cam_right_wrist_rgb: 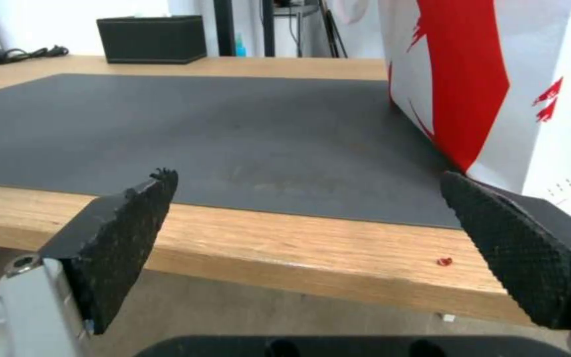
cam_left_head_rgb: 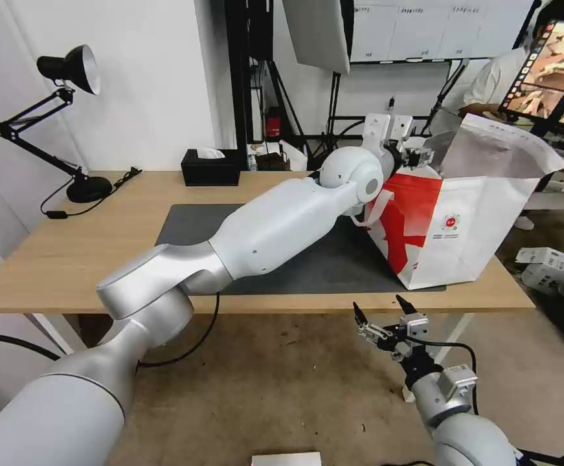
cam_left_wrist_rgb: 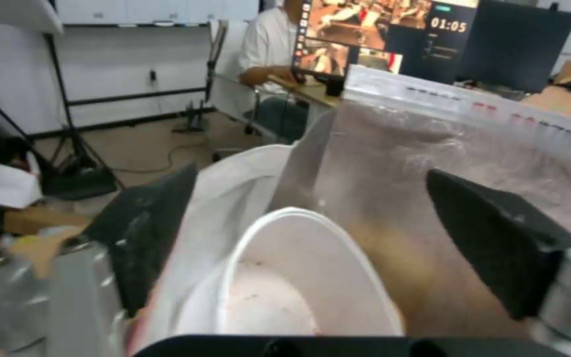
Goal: Pick up the trash from the table and place it into the takeout bag.
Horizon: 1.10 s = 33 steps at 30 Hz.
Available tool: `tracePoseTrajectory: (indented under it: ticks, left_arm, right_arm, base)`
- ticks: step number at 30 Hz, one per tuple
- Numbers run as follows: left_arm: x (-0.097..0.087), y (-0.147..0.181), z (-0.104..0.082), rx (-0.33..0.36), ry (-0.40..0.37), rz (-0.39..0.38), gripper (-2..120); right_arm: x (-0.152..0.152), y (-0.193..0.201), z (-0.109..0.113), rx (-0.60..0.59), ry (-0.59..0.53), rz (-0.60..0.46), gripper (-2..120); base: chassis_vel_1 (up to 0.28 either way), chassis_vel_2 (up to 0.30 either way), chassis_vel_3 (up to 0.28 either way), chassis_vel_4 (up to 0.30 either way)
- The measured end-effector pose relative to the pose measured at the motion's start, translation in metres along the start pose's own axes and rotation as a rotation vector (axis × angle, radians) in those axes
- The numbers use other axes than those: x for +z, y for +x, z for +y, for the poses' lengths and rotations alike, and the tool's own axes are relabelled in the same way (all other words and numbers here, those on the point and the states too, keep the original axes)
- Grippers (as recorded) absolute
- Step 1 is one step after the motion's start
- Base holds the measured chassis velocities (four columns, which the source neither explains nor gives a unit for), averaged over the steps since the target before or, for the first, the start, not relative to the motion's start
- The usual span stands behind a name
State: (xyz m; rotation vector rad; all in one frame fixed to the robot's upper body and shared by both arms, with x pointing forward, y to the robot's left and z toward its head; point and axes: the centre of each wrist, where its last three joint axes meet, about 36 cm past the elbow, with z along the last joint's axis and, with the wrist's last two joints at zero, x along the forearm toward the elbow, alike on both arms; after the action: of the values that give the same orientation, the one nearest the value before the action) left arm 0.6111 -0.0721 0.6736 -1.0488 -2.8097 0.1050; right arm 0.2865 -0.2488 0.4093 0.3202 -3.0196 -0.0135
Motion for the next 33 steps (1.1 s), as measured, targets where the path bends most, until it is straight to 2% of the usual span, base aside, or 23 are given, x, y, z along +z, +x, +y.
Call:
tracePoseTrajectory:
  ticks: [2,4,6,7,8,10,12,14,15,18,19,22,23,26,27,30,31,32,33]
  left_arm:
    - [-0.003,0.005,0.006,-0.006,-0.012,0.009,97]
    - [-0.009,0.022,0.026,-0.036,-0.039,0.014,100]
    - [-0.009,0.028,0.033,-0.046,-0.041,0.009,100]
    - [-0.010,0.040,0.044,-0.058,-0.040,-0.006,100]
    - [-0.010,0.040,0.044,-0.058,-0.040,-0.006,100]
    - [-0.003,0.066,0.064,-0.092,-0.027,-0.043,100]
    - [0.001,0.071,0.067,-0.095,-0.025,-0.048,100]
    - [0.012,0.090,0.082,-0.115,-0.017,-0.060,100]
    - [0.012,0.090,0.082,-0.115,-0.017,-0.060,100]
    - [0.035,0.134,0.111,-0.159,0.005,-0.081,100]
    - [0.035,0.134,0.111,-0.159,0.005,-0.081,100]
    - [0.056,0.184,0.138,-0.215,-0.020,-0.098,100]
    - [0.056,0.184,0.138,-0.215,-0.020,-0.098,100]
    - [0.078,0.245,0.156,-0.261,-0.046,-0.118,100]
    - [0.078,0.245,0.156,-0.261,-0.046,-0.118,100]
    - [0.104,0.311,0.169,-0.340,-0.071,-0.124,100]
    - [0.104,0.311,0.169,-0.340,-0.071,-0.124,100]
    - [0.117,0.335,0.169,-0.370,-0.079,-0.121,100]
    - [0.122,0.343,0.168,-0.381,-0.076,-0.119,100]
  right_arm:
    - [0.000,0.000,0.000,0.000,0.000,0.000,100]
    - [0.000,0.000,0.000,0.000,0.000,0.000,100]
    - [0.000,0.000,0.000,0.000,0.000,0.000,100]
    - [0.000,0.000,0.000,0.000,0.000,0.000,100]
    - [0.000,0.000,0.000,0.000,0.000,0.000,100]
    - [0.000,0.000,0.000,0.000,0.000,0.000,100]
    - [0.000,0.000,0.000,0.000,0.000,0.000,100]
    - [0.000,0.000,0.000,0.000,0.000,0.000,100]
    - [0.000,0.000,0.000,0.000,0.000,0.000,100]
    - [0.000,0.000,0.000,0.000,0.000,0.000,100]
    - [0.000,0.000,0.000,0.000,0.000,0.000,100]
    - [0.000,0.000,0.000,0.000,0.000,0.000,100]
    - [0.000,0.000,0.000,0.000,0.000,0.000,100]
    - [0.000,0.000,0.000,0.000,0.000,0.000,100]
    - [0.000,0.000,0.000,0.000,0.000,0.000,100]
    - [0.000,0.000,0.000,0.001,0.000,0.000,100]
    - [0.000,0.000,0.000,0.001,0.000,0.000,100]
    - [0.000,0.000,0.000,0.000,0.000,0.000,100]
    - [0.000,0.000,0.000,0.000,0.000,0.000,100]
  base:
    - [0.000,0.000,0.000,0.000]
    - [0.000,0.000,0.000,0.000]
    - [0.000,0.000,0.000,0.000]
    - [0.000,0.000,0.000,0.000]
    - [0.000,0.000,0.000,0.000]
    - [0.000,0.000,0.000,0.000]
    - [0.000,0.000,0.000,0.000]
    - [0.000,0.000,0.000,0.000]
    - [0.000,0.000,0.000,0.000]
    - [0.000,0.000,0.000,0.000]
    - [0.000,0.000,0.000,0.000]
    - [0.000,0.000,0.000,0.000]
    - [0.000,0.000,0.000,0.000]
    - [0.000,0.000,0.000,0.000]
    - [0.000,0.000,0.000,0.000]
    - [0.000,0.000,0.000,0.000]
    - [0.000,0.000,0.000,0.000]
    - [0.000,0.000,0.000,0.000]
    - [0.000,0.000,0.000,0.000]
